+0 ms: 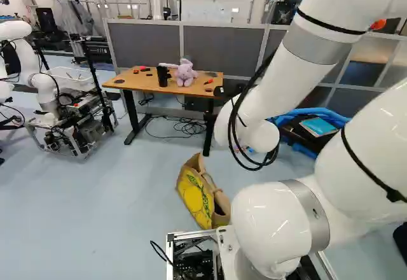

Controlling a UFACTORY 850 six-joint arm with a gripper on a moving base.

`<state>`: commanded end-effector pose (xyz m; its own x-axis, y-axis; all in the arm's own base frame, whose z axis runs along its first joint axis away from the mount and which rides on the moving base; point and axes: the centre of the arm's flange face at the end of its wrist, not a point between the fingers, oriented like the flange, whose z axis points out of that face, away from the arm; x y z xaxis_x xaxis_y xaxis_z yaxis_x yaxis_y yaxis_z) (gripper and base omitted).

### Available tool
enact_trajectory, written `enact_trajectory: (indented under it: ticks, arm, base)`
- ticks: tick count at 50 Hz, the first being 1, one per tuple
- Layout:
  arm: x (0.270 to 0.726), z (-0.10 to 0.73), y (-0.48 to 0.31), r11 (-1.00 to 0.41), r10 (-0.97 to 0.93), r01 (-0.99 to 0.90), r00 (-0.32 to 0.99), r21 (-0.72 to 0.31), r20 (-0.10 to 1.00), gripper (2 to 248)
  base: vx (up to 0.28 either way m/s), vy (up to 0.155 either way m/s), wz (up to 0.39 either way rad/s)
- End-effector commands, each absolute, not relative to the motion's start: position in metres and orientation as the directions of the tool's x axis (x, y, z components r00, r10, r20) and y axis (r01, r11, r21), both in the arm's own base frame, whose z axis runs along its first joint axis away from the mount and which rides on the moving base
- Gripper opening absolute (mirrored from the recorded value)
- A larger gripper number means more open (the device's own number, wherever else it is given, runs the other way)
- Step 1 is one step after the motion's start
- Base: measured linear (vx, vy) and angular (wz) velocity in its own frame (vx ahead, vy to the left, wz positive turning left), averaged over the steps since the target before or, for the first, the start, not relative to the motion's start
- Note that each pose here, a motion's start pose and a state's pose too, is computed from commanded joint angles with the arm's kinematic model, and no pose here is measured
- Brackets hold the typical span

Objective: Pick up the bag on the ground and place it on the table

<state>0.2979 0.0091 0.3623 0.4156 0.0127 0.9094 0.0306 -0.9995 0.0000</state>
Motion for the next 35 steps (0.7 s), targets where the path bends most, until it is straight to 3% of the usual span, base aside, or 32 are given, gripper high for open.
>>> enact_trajectory:
  ticks: [35]
  arm:
    - [0.364,0.355,0.034,-0.996,0.052,0.093,0.55,0.0,0.834,247]
  base:
    - [0.0,0.0,0.0]
